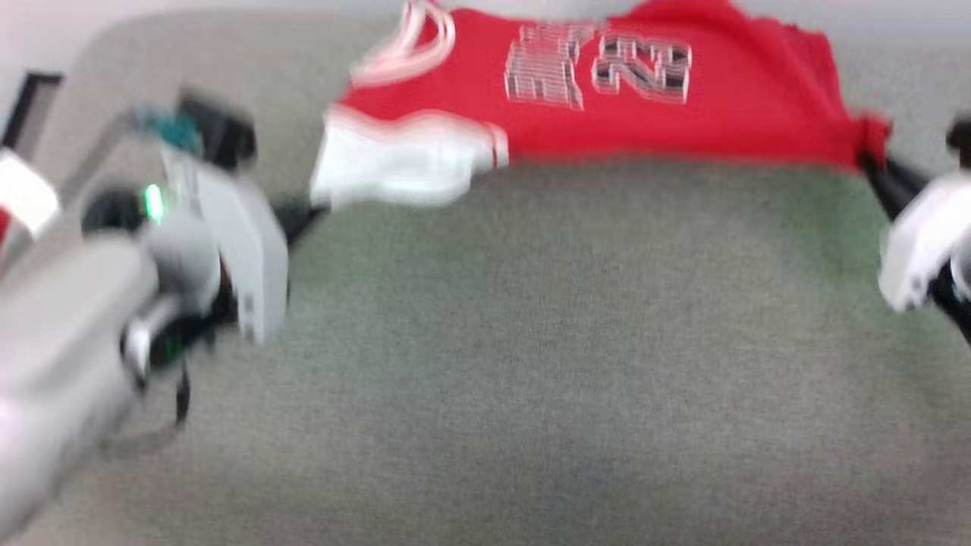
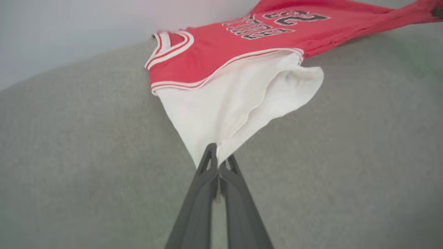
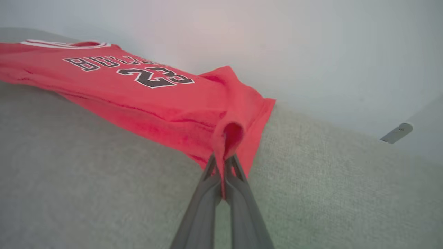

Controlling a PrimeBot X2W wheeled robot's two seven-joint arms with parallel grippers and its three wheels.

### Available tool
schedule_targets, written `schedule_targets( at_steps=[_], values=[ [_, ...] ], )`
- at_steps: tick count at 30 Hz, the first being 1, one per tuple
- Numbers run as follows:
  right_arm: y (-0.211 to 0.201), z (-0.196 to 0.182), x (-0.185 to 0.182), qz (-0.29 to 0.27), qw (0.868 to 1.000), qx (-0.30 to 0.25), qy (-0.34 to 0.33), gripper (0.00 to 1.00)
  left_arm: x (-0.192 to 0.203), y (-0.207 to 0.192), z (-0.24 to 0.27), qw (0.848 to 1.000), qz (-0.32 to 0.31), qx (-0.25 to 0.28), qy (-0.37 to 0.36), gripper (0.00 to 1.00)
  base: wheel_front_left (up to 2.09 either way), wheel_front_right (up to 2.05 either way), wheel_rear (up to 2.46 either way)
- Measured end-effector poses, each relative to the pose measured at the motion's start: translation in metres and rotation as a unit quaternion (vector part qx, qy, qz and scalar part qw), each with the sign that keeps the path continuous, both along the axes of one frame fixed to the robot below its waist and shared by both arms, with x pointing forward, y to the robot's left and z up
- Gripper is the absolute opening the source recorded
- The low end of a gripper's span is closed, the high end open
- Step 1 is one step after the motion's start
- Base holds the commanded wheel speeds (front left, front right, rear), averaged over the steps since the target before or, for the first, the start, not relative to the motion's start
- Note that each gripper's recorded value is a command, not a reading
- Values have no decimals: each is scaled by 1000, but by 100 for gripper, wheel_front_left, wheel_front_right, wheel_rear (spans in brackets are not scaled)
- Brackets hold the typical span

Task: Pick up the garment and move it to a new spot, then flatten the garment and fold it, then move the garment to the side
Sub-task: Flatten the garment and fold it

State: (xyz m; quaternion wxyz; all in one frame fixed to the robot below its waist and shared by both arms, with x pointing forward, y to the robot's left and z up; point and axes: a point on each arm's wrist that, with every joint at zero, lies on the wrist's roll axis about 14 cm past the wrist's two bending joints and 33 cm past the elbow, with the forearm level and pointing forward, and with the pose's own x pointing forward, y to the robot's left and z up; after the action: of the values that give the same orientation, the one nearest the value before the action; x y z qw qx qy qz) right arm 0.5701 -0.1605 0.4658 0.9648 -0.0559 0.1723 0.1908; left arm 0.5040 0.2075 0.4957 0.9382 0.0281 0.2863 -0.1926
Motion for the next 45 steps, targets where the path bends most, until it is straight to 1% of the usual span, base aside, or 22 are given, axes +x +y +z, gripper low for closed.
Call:
schedule_targets(
  at_steps=[4,7,9,11,16,19,23,26,29,33,37,40,41,45],
  values=[
    [-17,-4,-42,-2,999,6,34,0,-68,-7,-15,999,6,-20,50,0,0,0,0],
    [-29,-6,-71,-2,999,3,47,0,-117,-11,-24,996,23,-28,85,0,0,0,0],
    [-37,-10,-91,-8,998,9,63,0,-145,-15,-28,993,35,-39,103,0,0,0,0],
    [-42,-18,-112,2,997,-2,84,0,-170,-21,-31,991,43,-51,120,0,0,0,0],
    [-43,-35,-158,18,990,2,137,0,-219,-19,-44,981,81,-67,163,0,0,0,0],
    [-43,-48,-185,28,985,3,172,0,-242,-20,-53,973,103,-79,190,0,0,0,0],
    [-47,-60,-213,23,978,15,206,0,-267,-27,-63,963,119,-90,224,0,0,0,0],
    [-50,-62,-222,15,976,24,214,0,-267,-26,-61,963,125,-88,220,0,0,0,0],
    [-49,-62,-225,12,976,31,215,0,-256,-18,-52,970,126,-71,194,0,0,0,0],
    [-49,-52,-217,1,980,41,196,0,-219,-11,-24,986,103,-44,121,0,0,0,0],
    [-48,-37,-202,-5,984,41,172,0,-181,-10,0,996,68,-13,61,0,0,0,0],
    [-47,-25,-187,-11,987,42,152,0,-153,-13,12,999,36,8,29,0,0,0,0],
    [-47,-22,-182,-13,988,41,146,0,-144,-17,15,999,25,6,23,0,0,0,0],
    [-48,-21,-167,-25,989,36,145,0,-110,-22,14,1000,-3,18,17,0,0,0,0]
  ],
)
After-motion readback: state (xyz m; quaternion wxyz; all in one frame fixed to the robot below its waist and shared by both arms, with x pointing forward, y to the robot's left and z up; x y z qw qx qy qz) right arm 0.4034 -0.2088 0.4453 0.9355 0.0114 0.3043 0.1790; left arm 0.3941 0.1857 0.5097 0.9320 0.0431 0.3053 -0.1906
